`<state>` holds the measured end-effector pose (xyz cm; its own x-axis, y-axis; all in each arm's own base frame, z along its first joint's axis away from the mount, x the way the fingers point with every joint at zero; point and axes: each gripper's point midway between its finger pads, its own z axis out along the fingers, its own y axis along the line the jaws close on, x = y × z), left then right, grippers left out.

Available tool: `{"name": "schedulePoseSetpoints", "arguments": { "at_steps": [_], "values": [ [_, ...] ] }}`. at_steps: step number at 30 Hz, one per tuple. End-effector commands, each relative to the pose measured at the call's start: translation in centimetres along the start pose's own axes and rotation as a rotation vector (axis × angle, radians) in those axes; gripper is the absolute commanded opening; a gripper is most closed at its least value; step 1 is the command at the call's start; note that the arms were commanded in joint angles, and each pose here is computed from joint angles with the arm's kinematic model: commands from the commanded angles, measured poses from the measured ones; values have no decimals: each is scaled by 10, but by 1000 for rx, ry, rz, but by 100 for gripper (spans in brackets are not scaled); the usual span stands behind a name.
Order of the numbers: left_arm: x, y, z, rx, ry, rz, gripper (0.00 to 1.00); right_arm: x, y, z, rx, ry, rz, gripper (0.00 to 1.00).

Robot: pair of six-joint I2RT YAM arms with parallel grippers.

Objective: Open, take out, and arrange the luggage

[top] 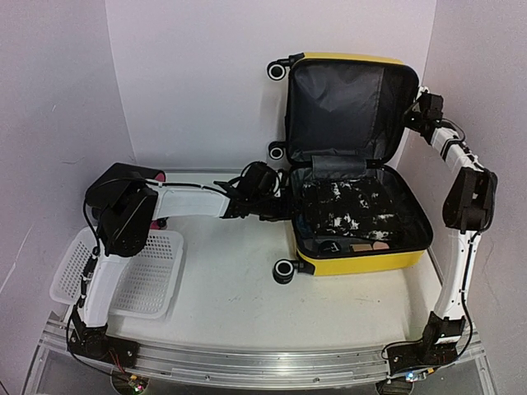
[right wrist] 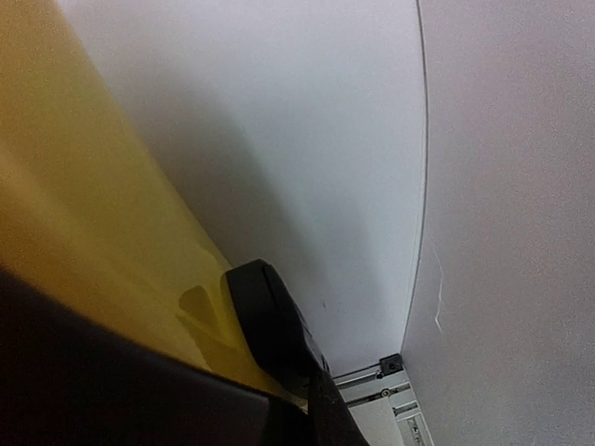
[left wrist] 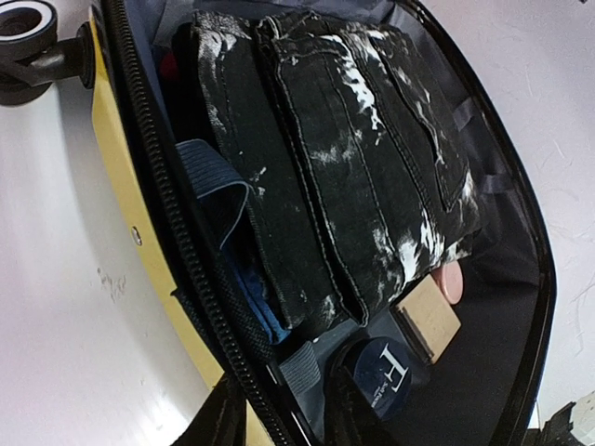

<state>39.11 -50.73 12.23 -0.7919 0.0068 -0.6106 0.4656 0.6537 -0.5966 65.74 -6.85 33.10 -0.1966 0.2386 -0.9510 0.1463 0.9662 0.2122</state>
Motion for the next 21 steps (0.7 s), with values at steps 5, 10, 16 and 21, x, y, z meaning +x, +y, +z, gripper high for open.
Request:
{"name": "schedulePoseSetpoints", "arguments": {
  "at_steps": [5, 10, 16, 21],
  "values": [
    [-33, -37, 15, 154, -46, -4, 22, -54, -30, 21, 57, -164, -9, 0],
    [-36, -42, 27, 185, -44, -26, 18, -43, -38, 36, 44, -173, -11, 0],
    [-37, -50, 32, 198, -53, -55, 15, -27, -26, 59, -61, -191, 35, 0],
    [-34, -60, 33, 213, -49, -64, 16, -6, -18, 76, -104, -181, 54, 0]
  ]
}}
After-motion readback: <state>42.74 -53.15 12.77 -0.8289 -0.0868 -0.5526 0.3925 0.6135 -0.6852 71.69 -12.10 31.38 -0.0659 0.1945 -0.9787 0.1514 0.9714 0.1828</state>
